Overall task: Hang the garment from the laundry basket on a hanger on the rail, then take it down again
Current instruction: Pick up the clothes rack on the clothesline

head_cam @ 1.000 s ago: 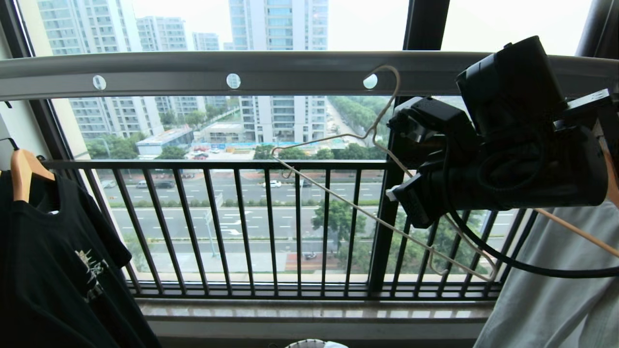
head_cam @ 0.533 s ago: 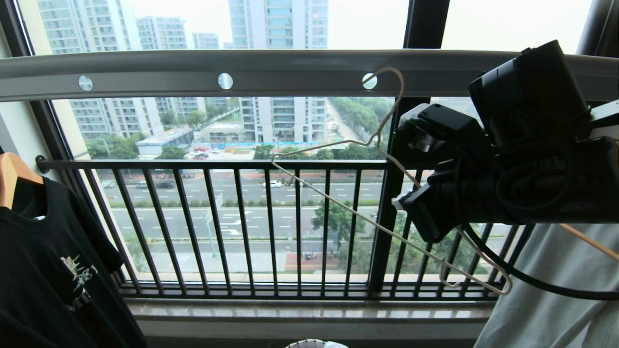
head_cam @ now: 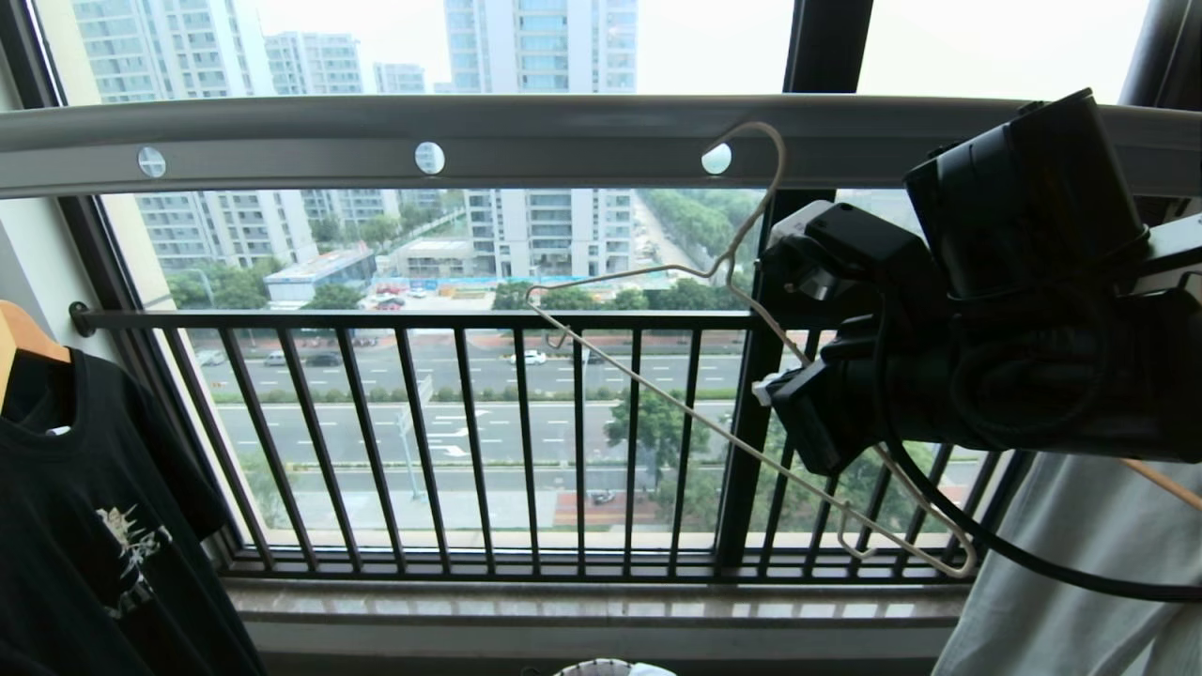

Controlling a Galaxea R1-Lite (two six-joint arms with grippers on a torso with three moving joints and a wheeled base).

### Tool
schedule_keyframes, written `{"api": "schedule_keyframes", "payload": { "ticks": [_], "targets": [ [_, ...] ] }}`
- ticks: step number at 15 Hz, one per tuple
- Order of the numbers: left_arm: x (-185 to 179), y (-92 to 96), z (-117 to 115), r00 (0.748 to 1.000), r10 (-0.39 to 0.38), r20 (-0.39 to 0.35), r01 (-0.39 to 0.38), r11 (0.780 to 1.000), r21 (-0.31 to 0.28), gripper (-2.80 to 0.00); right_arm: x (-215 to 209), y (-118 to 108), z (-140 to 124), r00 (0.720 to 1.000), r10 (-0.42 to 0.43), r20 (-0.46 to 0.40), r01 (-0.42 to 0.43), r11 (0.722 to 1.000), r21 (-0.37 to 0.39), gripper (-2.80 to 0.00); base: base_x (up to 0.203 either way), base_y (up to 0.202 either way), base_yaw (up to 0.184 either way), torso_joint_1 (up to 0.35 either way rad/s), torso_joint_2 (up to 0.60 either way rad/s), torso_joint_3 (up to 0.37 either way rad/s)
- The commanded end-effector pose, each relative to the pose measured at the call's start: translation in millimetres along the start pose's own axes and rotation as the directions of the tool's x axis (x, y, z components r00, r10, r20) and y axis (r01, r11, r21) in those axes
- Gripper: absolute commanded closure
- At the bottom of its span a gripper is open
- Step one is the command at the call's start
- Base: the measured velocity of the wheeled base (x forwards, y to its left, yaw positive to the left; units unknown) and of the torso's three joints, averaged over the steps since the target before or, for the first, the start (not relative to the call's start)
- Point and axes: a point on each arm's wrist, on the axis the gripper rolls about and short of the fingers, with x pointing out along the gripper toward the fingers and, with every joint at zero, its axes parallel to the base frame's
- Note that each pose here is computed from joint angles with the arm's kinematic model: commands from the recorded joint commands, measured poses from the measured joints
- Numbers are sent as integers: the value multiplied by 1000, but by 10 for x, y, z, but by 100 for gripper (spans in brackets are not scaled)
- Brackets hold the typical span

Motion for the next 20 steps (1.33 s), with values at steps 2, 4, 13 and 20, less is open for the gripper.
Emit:
{"api": "schedule_keyframes", "payload": {
  "ticks": [2,4,13,20],
  "targets": [
    [1,0,0,1000,0,-1,0,1000,0,0,20,10,33,999,-18,27,18,1000,7,0,0,0,0,0,0,0],
    [1,0,0,1000,0,-1,0,1000,0,0,47,24,26,999,-36,25,36,999,7,0,0,0,0,0,0,0],
    [1,0,0,1000,0,-1,0,1000,0,0,-73,14,-77,998,-39,44,39,999,12,0,0,0,0,0,0,0],
    [1,0,0,1000,0,-1,0,1000,0,0,-380,-70,-428,994,-56,95,29,965,259,0,0,0,0,0,0,0]
  ]
}}
